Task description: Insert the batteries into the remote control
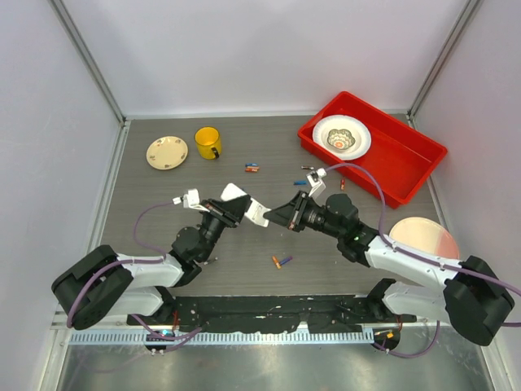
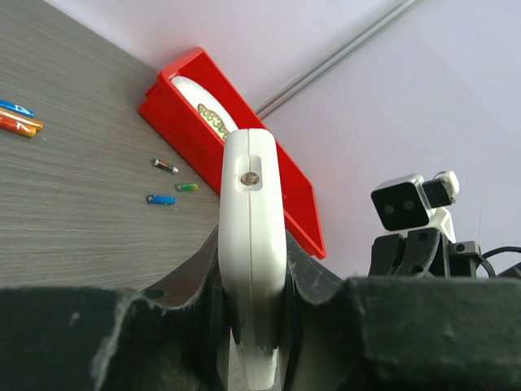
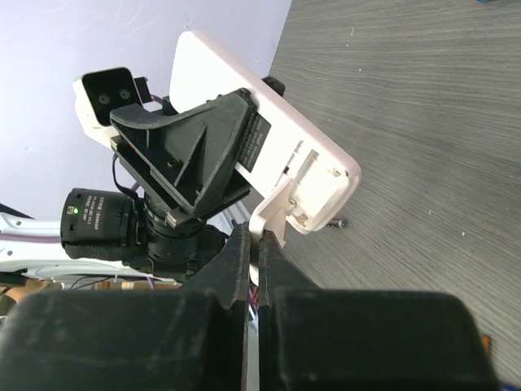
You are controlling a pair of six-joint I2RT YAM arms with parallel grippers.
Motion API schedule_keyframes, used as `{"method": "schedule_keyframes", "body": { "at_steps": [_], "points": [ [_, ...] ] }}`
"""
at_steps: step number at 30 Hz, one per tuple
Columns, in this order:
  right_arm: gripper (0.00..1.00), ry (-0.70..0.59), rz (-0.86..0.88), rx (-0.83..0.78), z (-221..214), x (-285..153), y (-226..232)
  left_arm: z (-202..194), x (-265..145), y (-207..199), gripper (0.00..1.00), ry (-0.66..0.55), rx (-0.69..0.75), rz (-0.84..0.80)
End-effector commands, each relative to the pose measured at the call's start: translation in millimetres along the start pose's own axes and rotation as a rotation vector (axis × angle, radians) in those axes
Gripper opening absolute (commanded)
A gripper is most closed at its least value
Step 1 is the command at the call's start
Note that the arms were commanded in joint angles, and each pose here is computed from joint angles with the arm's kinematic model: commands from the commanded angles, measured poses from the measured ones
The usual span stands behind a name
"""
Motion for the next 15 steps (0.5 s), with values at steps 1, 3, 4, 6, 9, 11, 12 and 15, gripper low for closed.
{"method": "schedule_keyframes", "body": {
  "at_steps": [1,3,4,6,9,11,12,15],
  "points": [
    [0.01,0.001,0.043,-0.034,-1.5,-8.7,4.7,16.4,3.4,-12.9,0.0,-0.109,-0.05,-0.053],
    [0.01,-0.031,0.046,-0.042,2.3,-16.0,5.0,18.0,2.5,-12.2,0.0,-0.119,-0.049,-0.045],
    [0.01,-0.052,0.043,-0.048,5.0,-19.1,4.0,18.0,0.8,-10.6,0.0,-0.12,-0.044,-0.038],
    [0.01,-0.101,0.002,-0.057,10.6,-27.0,-7.2,21.5,-0.8,-8.1,0.0,-0.134,-0.041,-0.018],
    [0.01,-0.159,-0.044,-0.048,18.3,-36.0,-25.0,25.8,-5.9,-3.9,0.0,-0.145,-0.035,0.015],
    [0.01,-0.155,-0.073,-0.031,17.8,-36.1,-37.0,26.7,-9.2,-1.7,0.0,-0.142,-0.032,0.025],
    [0.01,-0.163,-0.084,-0.024,19.2,-35.2,-41.4,28.8,-11.2,-2.6,0.0,-0.143,-0.035,0.026],
    [0.01,-0.163,-0.128,0.0,20.8,-28.4,-58.8,29.3,-13.7,-2.3,0.0,-0.123,-0.035,0.033]
  ]
}}
Point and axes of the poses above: each gripper's point midway between its finger pads, its own x axis out along the fingers, its own y axis along the line the jaws close on, z = x × y, the point moved 10 cm from there along -x, back along the fingers, and after that the axes turned 8 degrees about x, right-handed, at the moved point
